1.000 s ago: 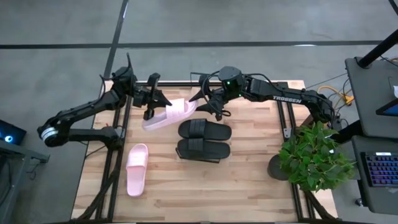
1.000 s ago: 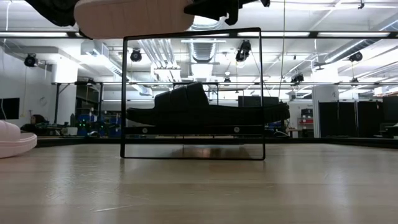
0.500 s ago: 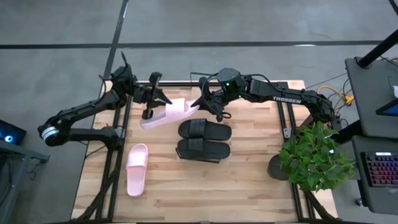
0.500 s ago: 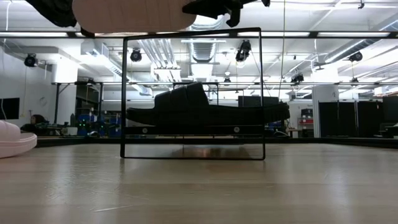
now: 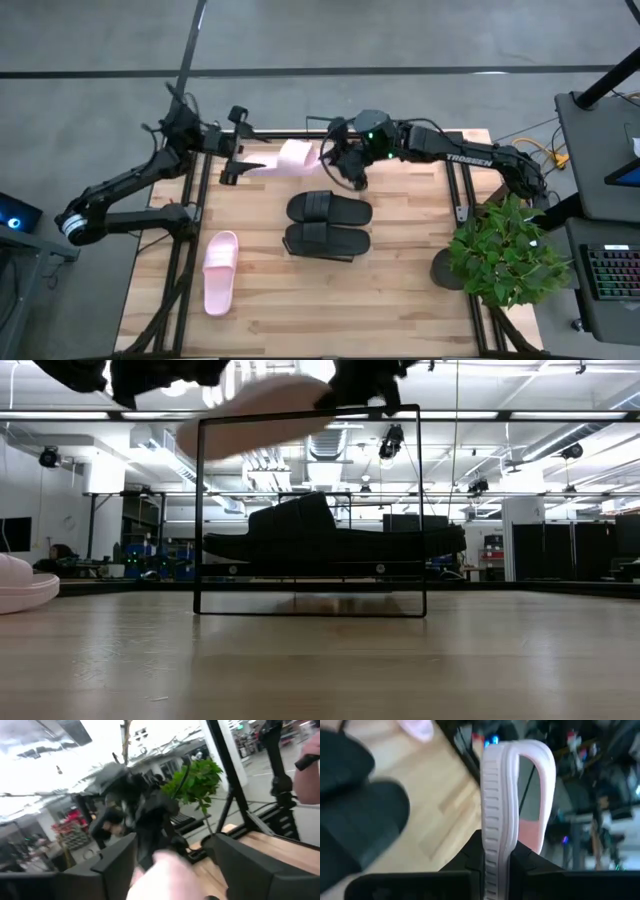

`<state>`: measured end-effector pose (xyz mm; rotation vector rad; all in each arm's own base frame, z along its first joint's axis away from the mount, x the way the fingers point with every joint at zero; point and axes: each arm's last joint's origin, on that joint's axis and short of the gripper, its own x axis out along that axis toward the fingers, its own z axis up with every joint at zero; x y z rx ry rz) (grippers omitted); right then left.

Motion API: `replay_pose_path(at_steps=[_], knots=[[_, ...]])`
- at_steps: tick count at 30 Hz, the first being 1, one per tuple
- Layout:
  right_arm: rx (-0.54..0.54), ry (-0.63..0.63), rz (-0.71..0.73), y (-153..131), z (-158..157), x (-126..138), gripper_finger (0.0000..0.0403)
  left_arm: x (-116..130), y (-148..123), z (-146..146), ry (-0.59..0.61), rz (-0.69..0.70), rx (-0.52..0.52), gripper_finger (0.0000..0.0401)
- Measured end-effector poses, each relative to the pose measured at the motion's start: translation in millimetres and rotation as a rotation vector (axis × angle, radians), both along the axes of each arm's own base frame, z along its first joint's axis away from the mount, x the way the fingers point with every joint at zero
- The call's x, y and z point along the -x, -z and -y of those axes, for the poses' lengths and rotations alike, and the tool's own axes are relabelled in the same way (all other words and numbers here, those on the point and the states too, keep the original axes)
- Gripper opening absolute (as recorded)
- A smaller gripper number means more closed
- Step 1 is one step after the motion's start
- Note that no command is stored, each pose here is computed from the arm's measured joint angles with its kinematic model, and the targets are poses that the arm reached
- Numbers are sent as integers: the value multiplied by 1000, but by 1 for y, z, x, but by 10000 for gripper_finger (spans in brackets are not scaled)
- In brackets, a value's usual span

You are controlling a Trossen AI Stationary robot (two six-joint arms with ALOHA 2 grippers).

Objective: Pick and place slides into the shelf
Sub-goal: Put the top pink slides on the shelf

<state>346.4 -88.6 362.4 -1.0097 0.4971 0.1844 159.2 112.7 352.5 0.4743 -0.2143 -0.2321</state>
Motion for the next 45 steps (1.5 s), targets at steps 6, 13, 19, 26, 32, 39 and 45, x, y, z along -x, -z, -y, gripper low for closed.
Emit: replay_pose_path(at_steps=[6,13,19,26,32,39,45], knots=[[4,78,4,-6,-1,19,28,15,-7,10,-68,47,-18,271],[48,121,-87,12,-6,47,28,24,-4,16,-127,-1,47,272],[138,132,-60,33,-10,69,28,25,1,17,-135,-19,57,272],[217,136,0,75,-4,82,28,22,6,14,-136,-51,83,272],[208,187,-32,106,10,94,28,18,9,11,-152,-64,97,272],[137,145,-43,123,18,103,28,15,12,7,-154,-80,110,272],[95,131,-78,134,26,112,28,11,15,4,-155,-95,122,272]])
